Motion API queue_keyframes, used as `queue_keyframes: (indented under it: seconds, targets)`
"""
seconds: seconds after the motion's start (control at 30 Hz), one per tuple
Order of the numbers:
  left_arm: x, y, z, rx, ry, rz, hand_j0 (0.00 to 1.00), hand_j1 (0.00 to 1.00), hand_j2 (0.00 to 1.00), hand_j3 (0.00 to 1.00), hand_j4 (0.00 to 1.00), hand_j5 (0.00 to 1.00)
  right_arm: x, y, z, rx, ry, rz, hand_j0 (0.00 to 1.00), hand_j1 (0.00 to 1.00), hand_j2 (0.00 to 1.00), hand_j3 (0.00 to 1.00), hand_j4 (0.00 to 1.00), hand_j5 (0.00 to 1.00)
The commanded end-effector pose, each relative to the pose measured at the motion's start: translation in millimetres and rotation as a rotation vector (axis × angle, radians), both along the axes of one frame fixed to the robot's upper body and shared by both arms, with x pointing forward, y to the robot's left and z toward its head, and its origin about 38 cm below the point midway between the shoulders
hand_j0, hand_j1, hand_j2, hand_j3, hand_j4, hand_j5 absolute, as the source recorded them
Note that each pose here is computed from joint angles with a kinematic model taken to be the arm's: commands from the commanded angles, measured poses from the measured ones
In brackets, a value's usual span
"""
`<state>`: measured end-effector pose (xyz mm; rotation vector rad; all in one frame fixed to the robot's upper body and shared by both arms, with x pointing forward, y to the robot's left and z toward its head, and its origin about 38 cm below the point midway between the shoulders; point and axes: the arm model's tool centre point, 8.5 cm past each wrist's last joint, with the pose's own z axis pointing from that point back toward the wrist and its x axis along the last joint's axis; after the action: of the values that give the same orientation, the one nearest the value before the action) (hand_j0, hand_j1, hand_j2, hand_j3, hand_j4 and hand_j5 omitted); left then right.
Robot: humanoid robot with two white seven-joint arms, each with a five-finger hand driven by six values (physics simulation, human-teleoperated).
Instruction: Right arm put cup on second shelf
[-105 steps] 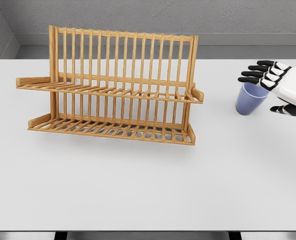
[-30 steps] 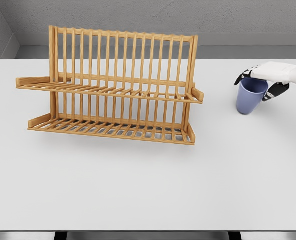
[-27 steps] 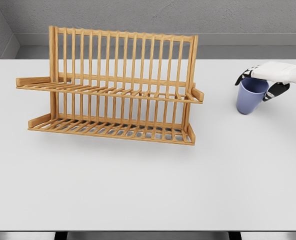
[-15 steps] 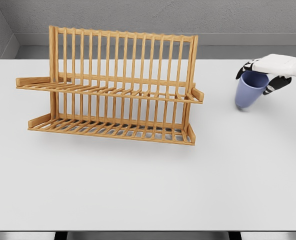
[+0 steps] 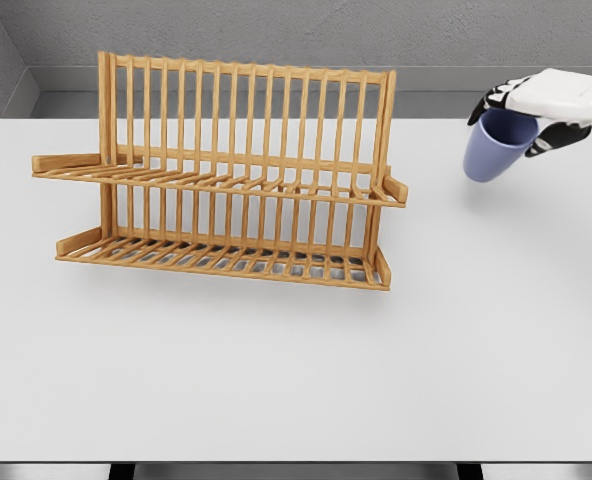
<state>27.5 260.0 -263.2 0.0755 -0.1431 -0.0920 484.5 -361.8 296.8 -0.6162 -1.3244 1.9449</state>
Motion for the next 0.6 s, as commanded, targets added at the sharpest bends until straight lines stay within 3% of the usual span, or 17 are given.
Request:
queue_keyframes:
  seconds: [0.0, 0.07, 0.27, 0.57]
  targets:
    - [-1.0, 0.0, 0.0, 0.000, 0.001, 0.000, 1.00, 1.00, 1.00, 1.00, 1.00, 1.00, -8.2, -0.7, 20.9, -0.009, -0.050, 0.015, 0.67, 0.67, 0.67, 0.67, 0.67, 0.67]
    - [-1.0, 0.0, 0.0, 0.000, 0.001, 0.000, 1.00, 1.00, 1.00, 1.00, 1.00, 1.00, -16.0, -3.8, 34.2, -0.016, -0.085, 0.021, 0.67, 0.67, 0.67, 0.67, 0.67, 0.67]
    - [-1.0, 0.0, 0.0, 0.000, 0.001, 0.000, 1.00, 1.00, 1.00, 1.00, 1.00, 1.00, -33.7, 3.8, 51.3, -0.071, -0.130, 0.073, 0.67, 0.67, 0.67, 0.67, 0.67, 0.67]
    - [-1.0, 0.0, 0.0, 0.000, 0.001, 0.000, 1.00, 1.00, 1.00, 1.00, 1.00, 1.00, -65.0, 56.1, 63.7, -0.112, -0.202, 0.253, 0.67, 0.67, 0.67, 0.67, 0.67, 0.67]
